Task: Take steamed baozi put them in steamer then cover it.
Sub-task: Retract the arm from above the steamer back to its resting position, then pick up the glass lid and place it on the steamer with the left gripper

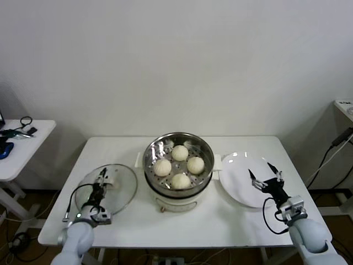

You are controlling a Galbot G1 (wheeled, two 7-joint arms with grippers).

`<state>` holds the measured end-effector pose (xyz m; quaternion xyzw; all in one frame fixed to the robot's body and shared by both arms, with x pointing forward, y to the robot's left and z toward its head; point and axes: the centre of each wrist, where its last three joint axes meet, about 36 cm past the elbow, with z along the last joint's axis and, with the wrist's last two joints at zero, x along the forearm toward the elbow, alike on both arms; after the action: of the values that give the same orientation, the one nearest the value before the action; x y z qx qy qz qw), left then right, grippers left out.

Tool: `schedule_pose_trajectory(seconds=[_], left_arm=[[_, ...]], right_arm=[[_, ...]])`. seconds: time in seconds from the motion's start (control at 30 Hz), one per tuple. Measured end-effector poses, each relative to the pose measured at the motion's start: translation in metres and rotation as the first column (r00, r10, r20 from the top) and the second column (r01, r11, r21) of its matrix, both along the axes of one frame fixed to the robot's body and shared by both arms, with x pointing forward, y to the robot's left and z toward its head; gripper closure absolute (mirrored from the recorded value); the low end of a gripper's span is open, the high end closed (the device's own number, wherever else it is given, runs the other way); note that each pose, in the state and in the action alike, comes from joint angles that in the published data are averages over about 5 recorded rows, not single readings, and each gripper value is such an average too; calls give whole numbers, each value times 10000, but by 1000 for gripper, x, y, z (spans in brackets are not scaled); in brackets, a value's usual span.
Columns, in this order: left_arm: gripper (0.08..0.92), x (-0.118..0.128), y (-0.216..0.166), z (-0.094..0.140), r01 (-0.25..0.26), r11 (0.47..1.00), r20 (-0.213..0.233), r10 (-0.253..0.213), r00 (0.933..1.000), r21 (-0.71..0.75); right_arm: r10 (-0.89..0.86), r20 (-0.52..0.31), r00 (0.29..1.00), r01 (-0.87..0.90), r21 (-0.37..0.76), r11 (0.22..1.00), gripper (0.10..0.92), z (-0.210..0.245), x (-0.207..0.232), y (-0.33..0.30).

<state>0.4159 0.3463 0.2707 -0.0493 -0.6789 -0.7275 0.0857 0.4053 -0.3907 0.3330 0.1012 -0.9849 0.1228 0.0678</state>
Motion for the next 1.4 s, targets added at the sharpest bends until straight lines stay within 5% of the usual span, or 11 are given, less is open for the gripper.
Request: schedule_pose_trajectory(seconds=[0.4,0.77,1.0,1.4], left_arm=[[826,-3,4,6,-65,9999,230,67,9997,-123],[851,-17,8,35,-299,9996,1059,298,9939,-7],[851,-42,-1,69,-877,9955,1708,803,9820,358],[851,-79,-31,133,-1602,9860,2776,1411,9503,473]], right_arm=[[-22,44,10000,22,-78,10000,200,-2,0,-3],[-40,95,9999,41,-177,9998,200,-2,4,-7],[-1,121,9999,4,-238,9997,200,-1,8,-10],[151,73,9999,-148,-400,9991,200,-3,16,-13]])
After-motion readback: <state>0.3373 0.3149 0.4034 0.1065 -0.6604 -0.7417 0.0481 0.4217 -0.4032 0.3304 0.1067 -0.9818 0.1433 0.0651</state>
